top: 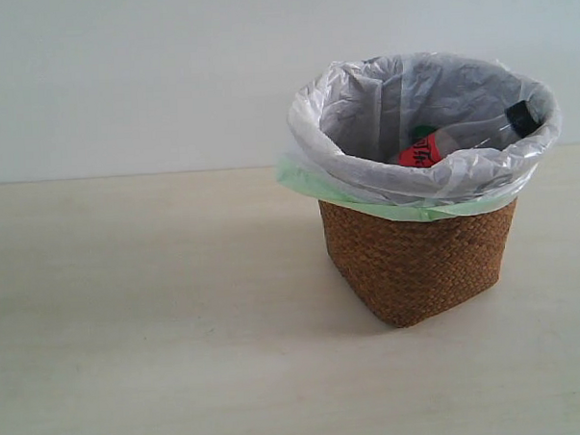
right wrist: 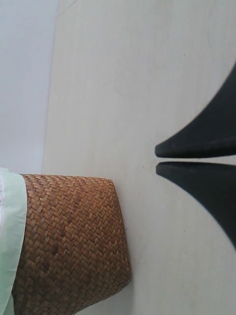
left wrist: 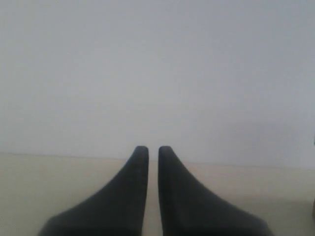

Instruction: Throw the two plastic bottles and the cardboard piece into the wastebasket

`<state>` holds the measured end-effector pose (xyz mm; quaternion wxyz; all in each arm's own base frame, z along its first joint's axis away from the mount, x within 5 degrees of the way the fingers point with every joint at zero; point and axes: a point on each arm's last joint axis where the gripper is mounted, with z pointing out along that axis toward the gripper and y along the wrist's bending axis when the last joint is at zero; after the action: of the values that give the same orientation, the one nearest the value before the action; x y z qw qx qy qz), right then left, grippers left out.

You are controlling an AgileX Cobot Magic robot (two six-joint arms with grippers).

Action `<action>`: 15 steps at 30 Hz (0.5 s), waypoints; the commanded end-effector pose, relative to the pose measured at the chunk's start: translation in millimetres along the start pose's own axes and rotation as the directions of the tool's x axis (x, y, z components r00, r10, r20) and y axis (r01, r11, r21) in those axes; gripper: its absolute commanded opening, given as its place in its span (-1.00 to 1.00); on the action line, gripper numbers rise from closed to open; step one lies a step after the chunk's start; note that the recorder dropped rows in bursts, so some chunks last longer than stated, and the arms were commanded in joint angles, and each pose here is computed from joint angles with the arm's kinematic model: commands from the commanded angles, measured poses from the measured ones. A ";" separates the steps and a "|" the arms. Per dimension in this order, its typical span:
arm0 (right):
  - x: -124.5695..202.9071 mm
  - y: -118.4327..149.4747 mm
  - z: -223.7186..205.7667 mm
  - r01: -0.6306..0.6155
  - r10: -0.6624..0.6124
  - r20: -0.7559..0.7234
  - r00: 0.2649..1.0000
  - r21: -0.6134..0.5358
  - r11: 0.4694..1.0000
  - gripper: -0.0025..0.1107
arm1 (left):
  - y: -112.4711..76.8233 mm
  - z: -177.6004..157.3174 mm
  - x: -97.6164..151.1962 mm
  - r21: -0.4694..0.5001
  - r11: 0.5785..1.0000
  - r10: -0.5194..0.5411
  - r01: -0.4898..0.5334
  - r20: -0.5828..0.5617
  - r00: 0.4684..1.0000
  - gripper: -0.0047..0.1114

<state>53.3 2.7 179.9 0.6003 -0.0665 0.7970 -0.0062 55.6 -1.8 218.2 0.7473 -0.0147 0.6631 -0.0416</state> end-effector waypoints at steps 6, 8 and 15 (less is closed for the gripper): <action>-0.7 -0.3 -0.4 -0.003 0.003 0.010 1.000 0.005 1.000 -0.96 | 1.6 -2.5 22.8 0.013 0.992 0.128 -0.129 -0.229 0.965 -0.80; -0.7 -0.3 -0.4 -0.003 0.003 0.010 1.000 0.005 1.000 -0.96 | 1.7 -3.1 25.0 0.019 0.989 0.147 -0.147 -0.253 0.956 -0.80; -0.7 -0.4 -0.4 -0.001 0.001 0.010 1.000 0.006 1.000 -0.96 | 2.8 -4.9 31.1 0.017 0.987 0.159 -0.162 -0.321 0.934 -0.80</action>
<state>53.3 2.7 179.9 0.6003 -0.0665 0.7970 -0.0062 54.6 -1.8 188.1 0.6322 0.0407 0.7736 0.0151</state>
